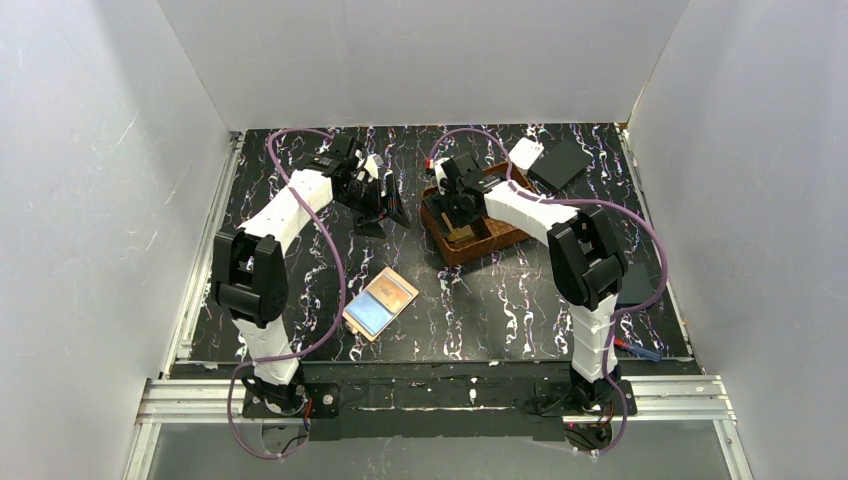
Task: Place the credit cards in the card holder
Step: Pick up the credit card from the storage box.
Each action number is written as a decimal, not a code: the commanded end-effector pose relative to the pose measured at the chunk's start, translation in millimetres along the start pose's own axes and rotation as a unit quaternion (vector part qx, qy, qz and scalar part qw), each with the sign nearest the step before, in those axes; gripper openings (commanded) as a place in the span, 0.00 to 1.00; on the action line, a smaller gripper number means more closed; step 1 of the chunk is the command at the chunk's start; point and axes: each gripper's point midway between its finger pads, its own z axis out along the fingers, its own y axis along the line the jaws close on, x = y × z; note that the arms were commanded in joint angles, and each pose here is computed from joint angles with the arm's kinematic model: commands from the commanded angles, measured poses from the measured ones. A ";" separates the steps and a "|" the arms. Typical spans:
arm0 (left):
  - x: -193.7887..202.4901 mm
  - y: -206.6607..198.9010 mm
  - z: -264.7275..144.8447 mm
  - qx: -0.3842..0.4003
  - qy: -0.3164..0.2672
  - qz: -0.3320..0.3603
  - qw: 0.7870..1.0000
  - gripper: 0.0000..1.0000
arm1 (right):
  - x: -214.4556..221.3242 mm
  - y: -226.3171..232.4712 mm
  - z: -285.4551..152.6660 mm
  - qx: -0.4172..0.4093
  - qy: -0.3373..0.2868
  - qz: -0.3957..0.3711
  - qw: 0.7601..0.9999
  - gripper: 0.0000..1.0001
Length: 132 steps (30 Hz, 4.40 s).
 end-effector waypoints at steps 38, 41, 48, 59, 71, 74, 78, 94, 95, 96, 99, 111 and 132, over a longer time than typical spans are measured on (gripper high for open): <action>7.9 -10.7 -15.3 0.017 -0.008 0.005 1.000 0.69 | 14.0 -2.9 31.7 0.061 0.031 0.044 0.997 0.69; 7.8 -11.4 -15.6 0.019 -0.010 0.005 1.000 0.70 | 13.9 -3.6 31.8 0.064 0.029 0.047 0.996 0.70; 8.4 -10.8 -15.8 0.019 -0.011 0.004 1.000 0.69 | 7.3 -10.0 26.1 0.081 0.019 0.046 0.996 0.69; 8.1 -11.5 -17.3 0.018 -0.015 0.005 1.000 0.69 | -38.6 -0.3 -2.5 0.052 -0.064 0.060 0.995 0.57; -1.1 -16.1 -18.3 0.050 -0.025 -0.014 0.998 0.70 | -55.5 -7.6 -34.5 0.069 -0.133 0.082 0.985 0.48; -7.4 -22.6 -18.7 0.075 -0.027 -0.030 0.996 0.70 | -60.8 -10.1 -45.7 0.071 -0.153 0.084 0.982 0.48; -22.2 -37.4 -13.5 0.127 -0.036 -0.057 0.990 0.70 | -61.8 -16.6 -53.1 0.056 -0.183 0.103 0.976 0.46; -81.5 -80.8 32.3 0.193 -0.068 -0.085 0.975 0.56 | -69.1 -12.2 -74.3 -0.141 -0.252 0.161 0.944 0.40; -81.8 -83.1 34.7 0.194 -0.066 -0.083 0.975 0.56 | -68.8 -12.5 -73.2 -0.141 -0.248 0.161 0.945 0.40; -82.2 -85.4 36.3 0.196 -0.065 -0.078 0.975 0.57 | -68.1 -11.5 -72.5 -0.145 -0.246 0.160 0.945 0.40; -83.0 -93.0 38.0 0.204 -0.062 -0.064 0.975 0.58 | -66.8 -10.2 -73.9 -0.150 -0.245 0.159 0.944 0.40; -91.2 -96.1 51.0 0.185 -0.070 -0.041 0.979 0.42 | -62.1 -9.1 -79.6 -0.176 -0.247 0.165 0.938 0.34; -94.2 -118.5 71.1 0.226 -0.037 -0.034 0.973 0.09 | -65.3 -13.2 -93.4 -0.160 -0.255 0.159 0.940 0.44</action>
